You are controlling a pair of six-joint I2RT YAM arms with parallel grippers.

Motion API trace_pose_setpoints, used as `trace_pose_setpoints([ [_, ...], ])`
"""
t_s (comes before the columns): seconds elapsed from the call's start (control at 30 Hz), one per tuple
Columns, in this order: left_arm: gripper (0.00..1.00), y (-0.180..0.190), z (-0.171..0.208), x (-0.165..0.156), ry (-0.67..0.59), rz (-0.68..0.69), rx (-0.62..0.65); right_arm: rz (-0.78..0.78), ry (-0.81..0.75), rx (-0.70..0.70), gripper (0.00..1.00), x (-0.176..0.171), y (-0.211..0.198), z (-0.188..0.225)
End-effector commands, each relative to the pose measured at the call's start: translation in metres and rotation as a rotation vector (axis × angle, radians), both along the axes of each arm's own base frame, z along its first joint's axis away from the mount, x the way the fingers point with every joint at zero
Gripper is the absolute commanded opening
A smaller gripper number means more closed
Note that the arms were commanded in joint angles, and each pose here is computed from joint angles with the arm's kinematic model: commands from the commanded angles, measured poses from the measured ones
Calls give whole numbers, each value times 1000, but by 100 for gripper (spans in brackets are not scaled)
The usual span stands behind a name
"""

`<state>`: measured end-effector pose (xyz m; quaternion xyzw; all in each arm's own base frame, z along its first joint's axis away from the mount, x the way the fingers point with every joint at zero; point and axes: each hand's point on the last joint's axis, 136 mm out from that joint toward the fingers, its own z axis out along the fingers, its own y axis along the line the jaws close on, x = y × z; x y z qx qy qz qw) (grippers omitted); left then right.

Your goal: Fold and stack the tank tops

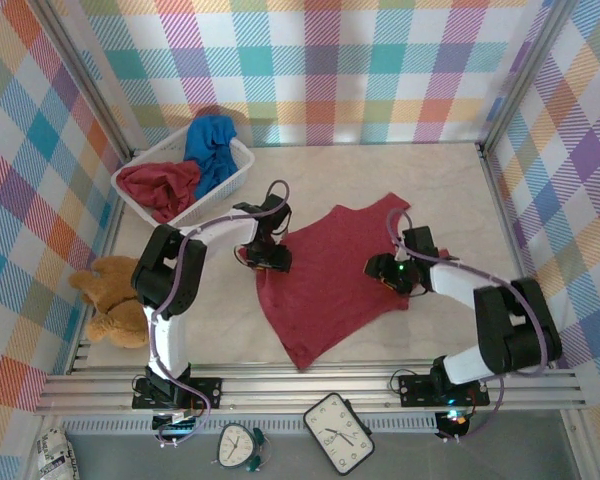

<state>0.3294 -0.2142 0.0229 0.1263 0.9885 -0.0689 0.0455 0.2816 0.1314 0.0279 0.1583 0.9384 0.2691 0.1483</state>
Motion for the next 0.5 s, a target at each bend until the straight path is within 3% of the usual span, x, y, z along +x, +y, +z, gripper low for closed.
trace_pose_setpoints([
  [0.0, 58, -16, -6, -4, 47, -97, -35, -150, 201, -86, 59, -54, -28, -24],
  [0.17, 58, -29, 2, 5, 53, -176, -59, -171, 94, -110, 60, -48, -37, 8],
  [0.47, 59, 11, 34, 37, -41, -179, 109, 254, -365, -293, 67, 45, -17, 95],
])
